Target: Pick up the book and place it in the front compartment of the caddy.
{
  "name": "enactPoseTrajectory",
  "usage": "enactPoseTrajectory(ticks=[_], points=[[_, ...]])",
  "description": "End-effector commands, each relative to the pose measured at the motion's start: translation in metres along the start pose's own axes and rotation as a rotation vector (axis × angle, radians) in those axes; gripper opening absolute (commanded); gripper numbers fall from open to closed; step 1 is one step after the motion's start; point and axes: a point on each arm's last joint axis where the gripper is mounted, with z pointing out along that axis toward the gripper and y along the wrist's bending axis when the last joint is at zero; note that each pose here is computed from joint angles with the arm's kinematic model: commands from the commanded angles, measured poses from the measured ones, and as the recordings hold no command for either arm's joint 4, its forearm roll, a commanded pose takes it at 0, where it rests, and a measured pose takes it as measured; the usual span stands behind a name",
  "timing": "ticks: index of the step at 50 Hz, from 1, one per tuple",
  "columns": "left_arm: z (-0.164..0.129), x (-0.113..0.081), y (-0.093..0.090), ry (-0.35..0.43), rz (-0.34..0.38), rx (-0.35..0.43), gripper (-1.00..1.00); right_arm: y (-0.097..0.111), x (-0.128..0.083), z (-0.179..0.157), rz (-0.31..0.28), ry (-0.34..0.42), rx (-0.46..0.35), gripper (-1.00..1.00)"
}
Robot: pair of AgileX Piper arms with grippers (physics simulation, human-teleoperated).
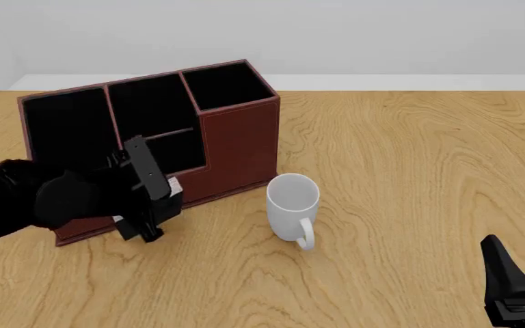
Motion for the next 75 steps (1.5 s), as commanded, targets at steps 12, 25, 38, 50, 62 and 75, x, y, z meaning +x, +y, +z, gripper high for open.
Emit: enactPoseTrajectory(ticks=[12,25,38,50,62,75], points=[[-0.101,-0.018,-0.024,-0.144,0.155,-0.001,-1.0,0.0,0.0,0.0,0.0,0.0,0.0,1.0],[-0.146,-0.029,-0.05,-0.286,0.326,0.06,-1.0,0.0,0.0,0.0,0.0,0.0,0.0,1.0],[-0.165,-0.032,-0.05,-0.371,0.425,0.019,-1.0,0.0,0.0,0.0,0.0,0.0,0.0,1.0],[-0.155,-0.046,-0.03,-0.325,0.425,-0.028,-1.0,0.0,0.0,0.0,0.0,0.0,0.0,1.0],[-0.143,-0.064,-0.012,-0.313,0.416,-0.072,-1.0,0.0,0.0,0.0,0.0,0.0,0.0,1.0],[-0.14,-0.076,0.01,-0.289,0.424,-0.125,-1.0,0.0,0.0,0.0,0.0,0.0,0.0,1.0]])
